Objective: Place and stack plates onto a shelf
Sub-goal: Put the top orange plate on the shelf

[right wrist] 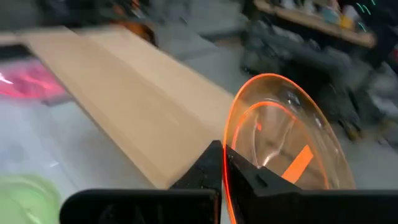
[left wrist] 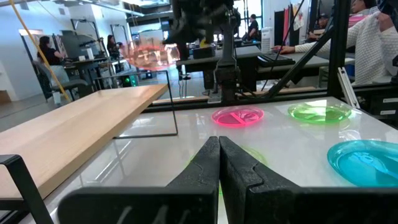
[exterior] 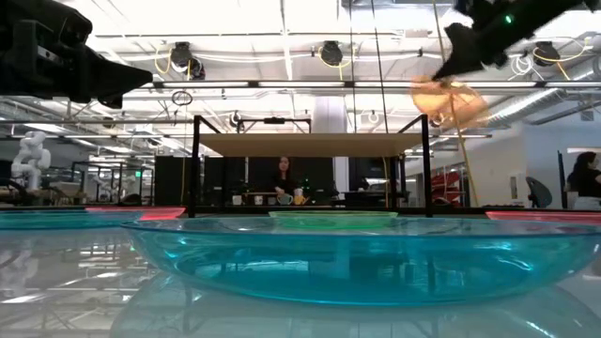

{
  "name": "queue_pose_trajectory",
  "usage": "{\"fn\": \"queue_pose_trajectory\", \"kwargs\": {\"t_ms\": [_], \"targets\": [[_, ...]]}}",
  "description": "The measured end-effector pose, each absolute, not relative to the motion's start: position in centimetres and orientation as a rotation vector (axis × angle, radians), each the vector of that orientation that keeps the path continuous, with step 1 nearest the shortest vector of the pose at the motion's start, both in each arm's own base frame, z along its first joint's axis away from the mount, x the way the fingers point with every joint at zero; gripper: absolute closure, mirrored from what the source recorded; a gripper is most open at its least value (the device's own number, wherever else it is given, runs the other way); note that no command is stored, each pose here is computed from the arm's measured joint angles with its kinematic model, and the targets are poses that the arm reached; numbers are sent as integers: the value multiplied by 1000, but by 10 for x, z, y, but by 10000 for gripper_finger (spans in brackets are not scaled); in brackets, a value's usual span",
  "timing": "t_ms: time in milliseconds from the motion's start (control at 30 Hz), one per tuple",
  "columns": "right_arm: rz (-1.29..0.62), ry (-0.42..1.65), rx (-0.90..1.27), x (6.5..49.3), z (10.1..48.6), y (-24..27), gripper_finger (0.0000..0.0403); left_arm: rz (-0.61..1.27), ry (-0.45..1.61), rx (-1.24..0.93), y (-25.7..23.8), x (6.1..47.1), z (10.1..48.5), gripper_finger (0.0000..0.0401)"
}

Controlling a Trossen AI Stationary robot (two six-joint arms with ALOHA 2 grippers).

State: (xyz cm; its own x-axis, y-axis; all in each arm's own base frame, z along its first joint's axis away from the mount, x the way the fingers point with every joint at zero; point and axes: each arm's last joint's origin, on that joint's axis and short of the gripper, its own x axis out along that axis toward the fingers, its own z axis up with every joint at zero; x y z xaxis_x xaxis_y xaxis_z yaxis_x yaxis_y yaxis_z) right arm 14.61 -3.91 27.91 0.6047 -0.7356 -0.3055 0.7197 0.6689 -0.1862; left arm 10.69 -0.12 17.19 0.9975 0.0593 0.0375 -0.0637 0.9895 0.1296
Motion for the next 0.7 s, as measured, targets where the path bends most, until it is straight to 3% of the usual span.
{"fn": "queue_pose_trajectory", "kwargs": {"t_ms": [300, 700], "targets": [[-547, 318, -252, 199, 294, -40, 403, 62, -34, 131, -1, 107, 172, 397], [-526, 557, -421, 249, 254, -60, 403, 61, -33, 131, -1, 107, 172, 397]]}}
